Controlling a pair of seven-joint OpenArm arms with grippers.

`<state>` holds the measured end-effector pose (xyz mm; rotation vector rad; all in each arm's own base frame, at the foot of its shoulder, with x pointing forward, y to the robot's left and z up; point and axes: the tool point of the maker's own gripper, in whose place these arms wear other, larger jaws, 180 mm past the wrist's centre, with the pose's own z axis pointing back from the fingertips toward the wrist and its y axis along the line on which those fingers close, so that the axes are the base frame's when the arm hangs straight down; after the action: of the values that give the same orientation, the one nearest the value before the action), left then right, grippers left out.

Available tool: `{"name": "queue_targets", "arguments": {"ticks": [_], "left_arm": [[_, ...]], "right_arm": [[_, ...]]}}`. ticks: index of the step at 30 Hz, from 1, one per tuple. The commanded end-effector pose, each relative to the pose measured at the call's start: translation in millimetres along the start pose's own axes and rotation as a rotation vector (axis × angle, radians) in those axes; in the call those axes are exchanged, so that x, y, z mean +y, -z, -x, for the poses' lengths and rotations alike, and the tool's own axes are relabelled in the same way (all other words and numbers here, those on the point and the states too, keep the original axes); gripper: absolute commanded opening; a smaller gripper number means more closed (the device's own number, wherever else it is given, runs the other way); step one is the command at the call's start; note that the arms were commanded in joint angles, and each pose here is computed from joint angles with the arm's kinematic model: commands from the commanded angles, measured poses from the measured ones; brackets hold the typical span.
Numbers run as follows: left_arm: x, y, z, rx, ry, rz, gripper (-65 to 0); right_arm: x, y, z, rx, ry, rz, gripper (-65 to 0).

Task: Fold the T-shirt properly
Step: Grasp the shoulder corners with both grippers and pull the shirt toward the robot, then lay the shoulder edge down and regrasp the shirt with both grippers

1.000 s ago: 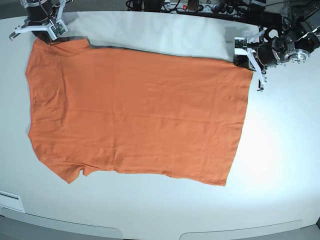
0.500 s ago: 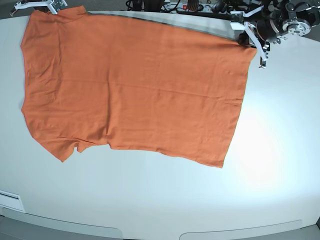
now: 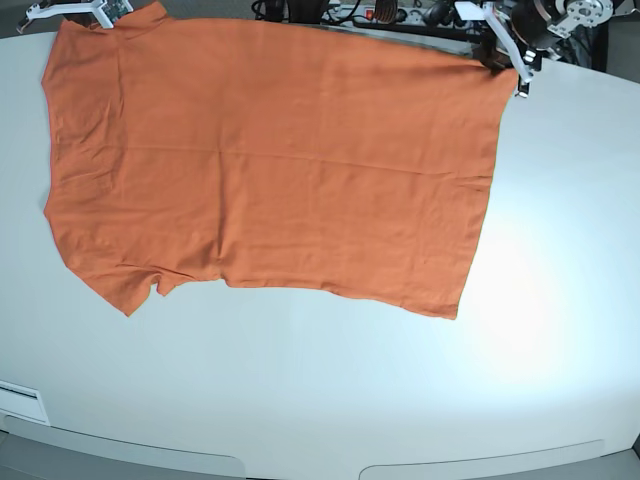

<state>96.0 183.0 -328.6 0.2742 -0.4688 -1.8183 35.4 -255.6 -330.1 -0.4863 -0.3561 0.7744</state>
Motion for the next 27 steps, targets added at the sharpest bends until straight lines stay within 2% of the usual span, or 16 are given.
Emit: {"name": "queue_targets", "arguments": {"ticks": [1, 5, 8, 14, 18, 21, 23, 25, 27], "left_arm": [[11.7, -2.7, 2.9, 0.012, 0.028, -0.046, -65.0], [30.9, -4.6, 4.5, 0.024, 0.047, -0.152, -65.0], [49.1, -8.0, 3.0, 0.023, 0.059, -0.257, -65.0], [86.2, -11.2, -12.4, -0.044, -0.036, -0.435, -65.0], [108.3, -12.6, -16.3, -0.067, -0.06, -0.511, -65.0], [121.0, -11.8, -18.9, -0.101, -0.113, -0.53, -65.0], [130.6, -12.8, -23.1, -0.137, -0.131, -0.549, -65.0], [139.4, -15.2, -27.7, -0.174, -0.13, -0.57, -65.0], [144.1, -9.8, -22.4, -0.171, -0.13, -0.58, -65.0]], "right_arm": [[-9.6, -3.4, -3.7, -0.018, -0.018, 0.034, -65.0], [-23.0, -1.8, -10.7, -0.043, -0.019, 0.083, -65.0], [-40.4, -0.4, -20.7, -0.07, -0.017, 0.161, -65.0], [-63.0, 5.6, -44.8, -0.147, 0.01, 0.241, -65.0], [-75.4, 7.4, -60.1, -0.2, 0.022, 0.282, -65.0], [-84.7, 8.5, -72.2, -0.244, 0.037, 0.309, -65.0], [-87.3, 9.9, -81.8, -0.282, 0.066, 0.301, -65.0], [-83.3, 12.4, -92.8, -0.325, 0.093, 0.254, -65.0], [-81.1, 13.8, -102.7, -0.366, 0.114, 0.219, -65.0]]}}
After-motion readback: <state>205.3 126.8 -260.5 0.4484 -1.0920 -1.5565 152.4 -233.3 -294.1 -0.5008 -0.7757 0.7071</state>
